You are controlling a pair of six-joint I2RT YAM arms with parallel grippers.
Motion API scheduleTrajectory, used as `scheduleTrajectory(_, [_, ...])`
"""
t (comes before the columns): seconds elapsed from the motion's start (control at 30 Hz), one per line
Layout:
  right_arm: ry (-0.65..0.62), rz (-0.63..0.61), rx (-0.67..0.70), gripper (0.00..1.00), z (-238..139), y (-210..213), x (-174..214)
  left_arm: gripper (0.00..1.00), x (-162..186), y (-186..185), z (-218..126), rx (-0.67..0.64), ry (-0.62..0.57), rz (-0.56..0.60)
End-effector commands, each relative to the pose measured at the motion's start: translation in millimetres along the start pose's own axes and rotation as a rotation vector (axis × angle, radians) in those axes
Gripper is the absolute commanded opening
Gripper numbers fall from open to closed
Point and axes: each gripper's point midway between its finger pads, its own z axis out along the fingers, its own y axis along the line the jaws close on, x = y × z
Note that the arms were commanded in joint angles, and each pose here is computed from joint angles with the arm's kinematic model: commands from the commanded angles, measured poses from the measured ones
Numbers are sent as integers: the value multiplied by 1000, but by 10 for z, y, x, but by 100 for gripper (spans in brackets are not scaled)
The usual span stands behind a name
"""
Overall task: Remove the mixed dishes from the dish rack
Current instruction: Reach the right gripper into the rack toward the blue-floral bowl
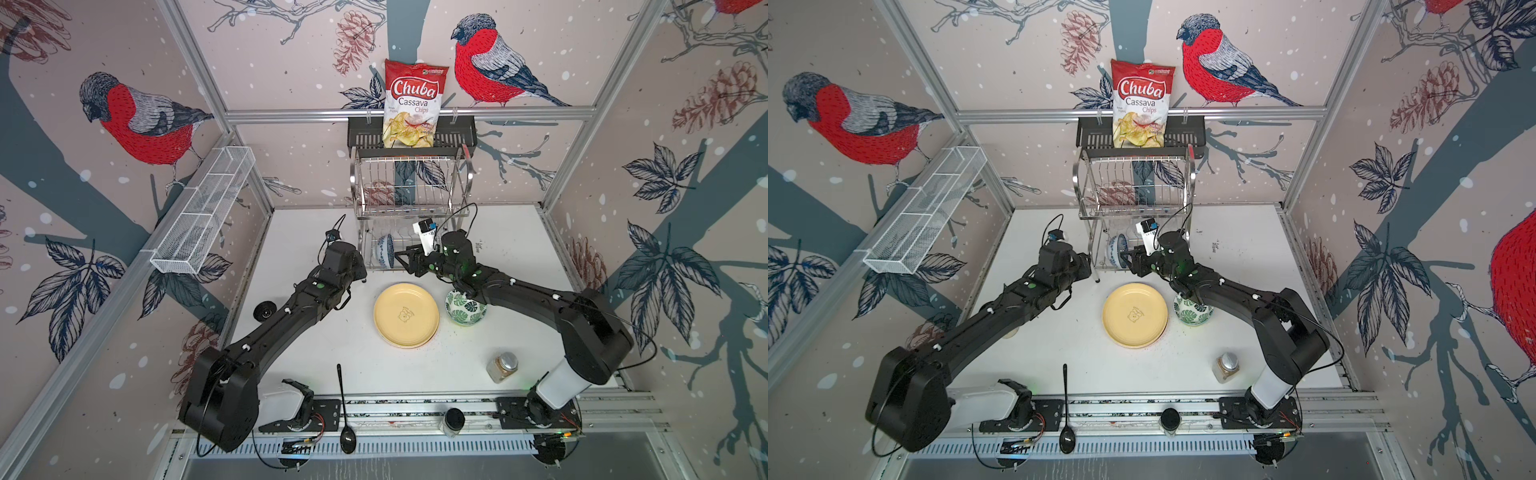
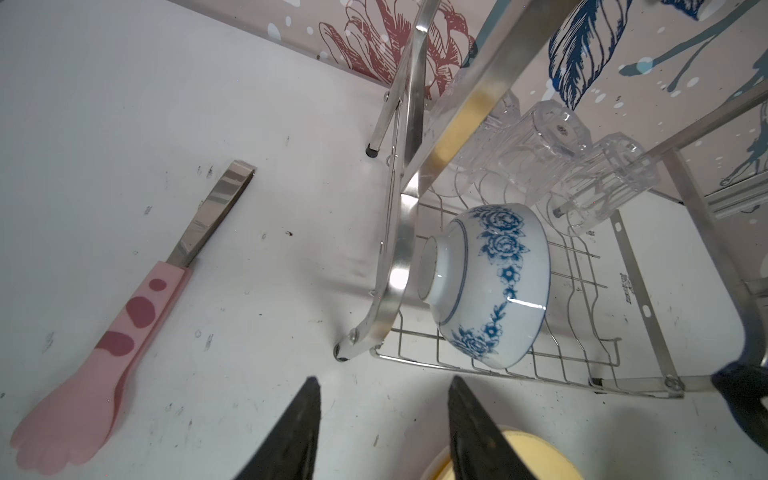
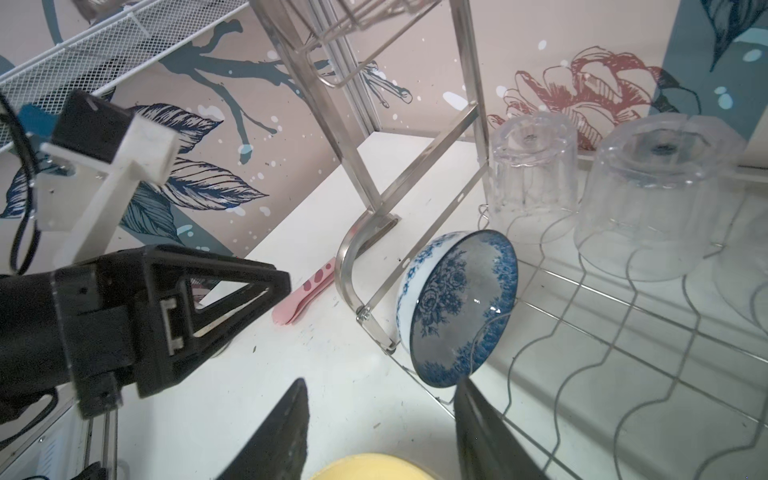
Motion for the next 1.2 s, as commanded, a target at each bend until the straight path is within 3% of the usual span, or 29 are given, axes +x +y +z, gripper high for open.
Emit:
scheduleTrajectory(0.0, [-72, 35, 46, 59, -102, -43, -159, 58, -72, 7, -104, 37, -79, -13])
scheduleTrajectory(0.13, [-83, 9, 28, 61, -189, 76, -118, 69, -81, 70, -213, 73, -170, -27])
scheduleTrajectory(0.33, [-89, -12, 9, 61, -187, 257, -31, 74, -85, 120, -114, 84, -231, -33])
scheduleTrajectory(0.63, [-69, -23, -7, 61, -1, 371, 103, 73, -125, 102, 240, 201, -220, -101])
scheduleTrajectory(0.77, [-60, -19, 8, 61, 91, 319, 130, 66, -125, 17, 324, 267, -213, -106])
scheduleTrajectory(1.17, [-41, 27, 7, 62, 315, 148, 140, 62, -21, -108, 546, 331, -158, -93])
